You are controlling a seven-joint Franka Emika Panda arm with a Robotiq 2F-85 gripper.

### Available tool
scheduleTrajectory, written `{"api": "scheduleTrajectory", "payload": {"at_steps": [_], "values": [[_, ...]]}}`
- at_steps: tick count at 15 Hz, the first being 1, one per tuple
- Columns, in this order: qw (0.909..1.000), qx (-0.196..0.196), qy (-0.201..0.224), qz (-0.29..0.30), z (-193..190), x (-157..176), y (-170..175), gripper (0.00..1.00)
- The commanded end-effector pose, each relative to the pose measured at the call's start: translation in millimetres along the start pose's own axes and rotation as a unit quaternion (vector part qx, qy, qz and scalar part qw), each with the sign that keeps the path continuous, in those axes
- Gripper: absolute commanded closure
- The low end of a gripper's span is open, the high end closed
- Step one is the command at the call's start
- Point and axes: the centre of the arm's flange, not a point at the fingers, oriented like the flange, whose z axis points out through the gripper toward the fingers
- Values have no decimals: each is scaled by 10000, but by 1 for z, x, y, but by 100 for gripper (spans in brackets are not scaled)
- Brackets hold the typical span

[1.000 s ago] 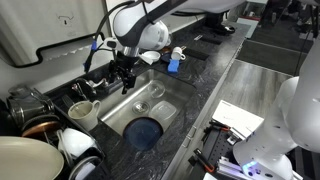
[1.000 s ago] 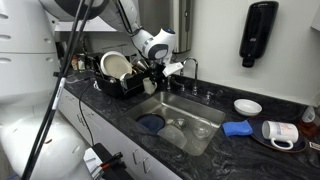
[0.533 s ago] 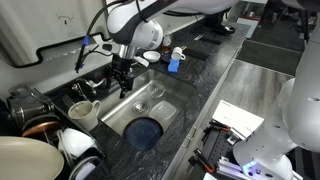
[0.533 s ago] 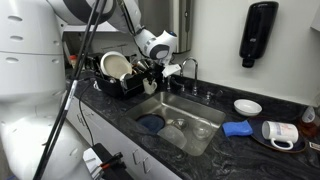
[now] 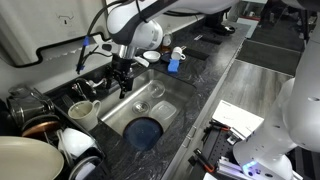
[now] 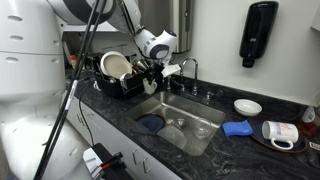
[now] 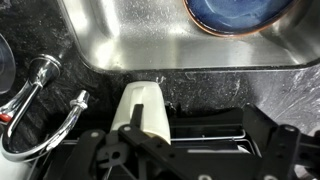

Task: Move the white mug from the counter on the left to the sink

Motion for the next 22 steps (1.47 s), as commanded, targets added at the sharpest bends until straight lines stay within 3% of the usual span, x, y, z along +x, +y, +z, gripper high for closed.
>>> {"api": "scheduleTrajectory", "payload": {"at_steps": [1, 6, 14, 17, 22], "values": [[9984, 27, -316, 466, 16, 9, 2, 0], [9940, -170, -732, 796, 39, 23, 0, 0], [9935, -734, -850, 205, 74, 18, 15, 0], [9933, -943, -665, 70, 81, 18, 22, 0], [9948, -1017, 21, -7, 81, 17, 27, 0]]}}
